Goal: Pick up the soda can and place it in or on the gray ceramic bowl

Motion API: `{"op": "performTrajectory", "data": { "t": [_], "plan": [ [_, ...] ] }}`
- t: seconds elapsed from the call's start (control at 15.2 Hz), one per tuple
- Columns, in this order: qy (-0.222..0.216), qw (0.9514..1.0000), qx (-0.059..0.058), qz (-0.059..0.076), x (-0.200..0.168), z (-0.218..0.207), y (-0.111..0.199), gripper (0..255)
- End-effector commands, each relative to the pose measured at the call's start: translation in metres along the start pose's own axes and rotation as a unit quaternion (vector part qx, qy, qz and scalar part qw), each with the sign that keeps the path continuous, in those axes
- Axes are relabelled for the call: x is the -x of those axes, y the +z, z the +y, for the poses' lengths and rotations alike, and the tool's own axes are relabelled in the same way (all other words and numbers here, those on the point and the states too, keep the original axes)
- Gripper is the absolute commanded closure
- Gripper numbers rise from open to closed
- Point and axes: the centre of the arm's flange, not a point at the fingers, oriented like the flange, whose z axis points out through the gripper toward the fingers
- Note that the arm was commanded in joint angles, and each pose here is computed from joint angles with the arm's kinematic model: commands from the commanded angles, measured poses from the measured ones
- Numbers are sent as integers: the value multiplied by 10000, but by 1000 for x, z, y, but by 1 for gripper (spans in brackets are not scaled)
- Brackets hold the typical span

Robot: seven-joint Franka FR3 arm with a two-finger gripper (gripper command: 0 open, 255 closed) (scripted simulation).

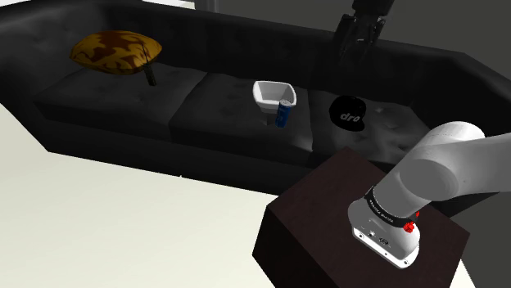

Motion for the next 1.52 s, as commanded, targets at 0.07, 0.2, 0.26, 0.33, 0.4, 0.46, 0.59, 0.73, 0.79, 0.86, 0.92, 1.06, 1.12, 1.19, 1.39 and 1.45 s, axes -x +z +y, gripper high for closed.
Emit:
{"op": "performTrajectory", "data": {
  "t": [0.07, 0.2, 0.26, 0.33, 0.4, 0.46, 0.59, 0.73, 0.79, 0.86, 0.92, 1.06, 1.12, 1.19, 1.39, 1.45],
  "plan": [
    [0, 10000, 16, 7, -8, 5, 9, 0],
    [-1, 10000, 47, 20, -24, 14, 27, 0],
    [-1, 10000, 63, 27, -32, 19, 36, 0],
    [-2, 10000, 78, 34, -40, 24, 45, 0],
    [-2, 9999, 94, 41, -48, 28, 53, 0],
    [-2, 9999, 110, 48, -56, 33, 62, 0],
    [-3, 9999, 141, 61, -72, 43, 80, 0],
    [-4, 9998, 173, 75, -89, 53, 97, 0],
    [-4, 9998, 188, 82, -97, 58, 106, 0],
    [-4, 9998, 204, 88, -105, 63, 114, 0],
    [-5, 9997, 220, 95, -113, 68, 123, 0],
    [-5, 9996, 251, 109, -130, 78, 140, 0],
    [-6, 9996, 267, 116, -138, 83, 149, 0],
    [-6, 9995, 282, 123, -146, 88, 157, 0],
    [-7, 9994, 329, 143, -171, 104, 183, 0],
    [-7, 9993, 345, 150, -179, 109, 191, 0]
  ]
}}
